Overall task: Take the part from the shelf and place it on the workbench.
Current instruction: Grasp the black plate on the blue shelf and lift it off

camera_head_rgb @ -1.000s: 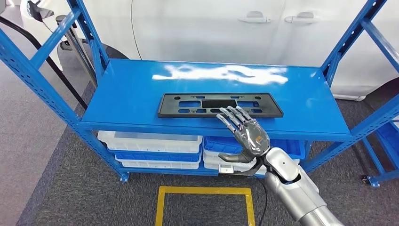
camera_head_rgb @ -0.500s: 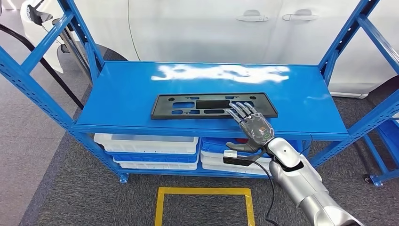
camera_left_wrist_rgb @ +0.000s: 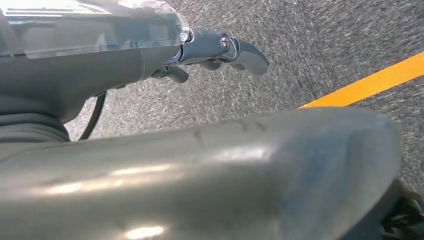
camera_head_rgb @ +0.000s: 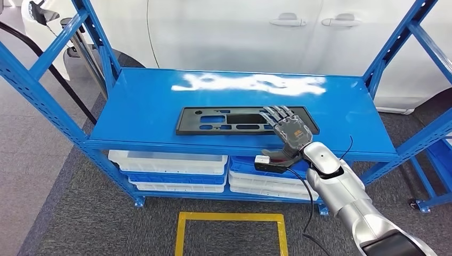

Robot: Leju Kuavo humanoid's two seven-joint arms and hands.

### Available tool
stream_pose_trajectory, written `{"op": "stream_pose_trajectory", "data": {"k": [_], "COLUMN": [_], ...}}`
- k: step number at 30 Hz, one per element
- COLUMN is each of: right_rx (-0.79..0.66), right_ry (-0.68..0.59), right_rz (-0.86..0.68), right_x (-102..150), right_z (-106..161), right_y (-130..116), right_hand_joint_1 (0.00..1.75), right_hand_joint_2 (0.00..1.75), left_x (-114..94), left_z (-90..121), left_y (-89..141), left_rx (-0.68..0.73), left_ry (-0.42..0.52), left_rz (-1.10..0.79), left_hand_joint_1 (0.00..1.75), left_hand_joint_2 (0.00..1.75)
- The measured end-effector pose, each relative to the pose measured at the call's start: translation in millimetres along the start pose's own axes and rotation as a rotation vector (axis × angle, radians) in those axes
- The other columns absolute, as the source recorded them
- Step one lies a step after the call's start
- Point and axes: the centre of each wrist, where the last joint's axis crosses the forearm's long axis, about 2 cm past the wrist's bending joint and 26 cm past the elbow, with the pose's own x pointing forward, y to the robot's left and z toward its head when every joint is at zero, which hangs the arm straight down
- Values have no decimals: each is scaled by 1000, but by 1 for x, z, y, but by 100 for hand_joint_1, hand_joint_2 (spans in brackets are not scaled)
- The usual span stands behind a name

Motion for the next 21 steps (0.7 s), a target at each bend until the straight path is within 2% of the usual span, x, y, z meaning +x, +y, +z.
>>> {"op": "stream_pose_trajectory", "data": {"k": [14, 21], "right_rx": [13, 27], "right_ry": [109, 75], "right_rz": [98, 168], "right_x": [-17, -11], "right_z": [-12, -14], "right_y": [-1, 3], "right_hand_joint_1": [0, 0], "right_hand_joint_2": [175, 175], "left_x": [0, -2], "left_z": [1, 1], "left_y": [-3, -4], "left_rx": [-1, -2], "left_ry": [8, 12], "left_rz": [11, 15], "left_hand_joint_1": [0, 0], "left_hand_joint_2": [0, 0]}}
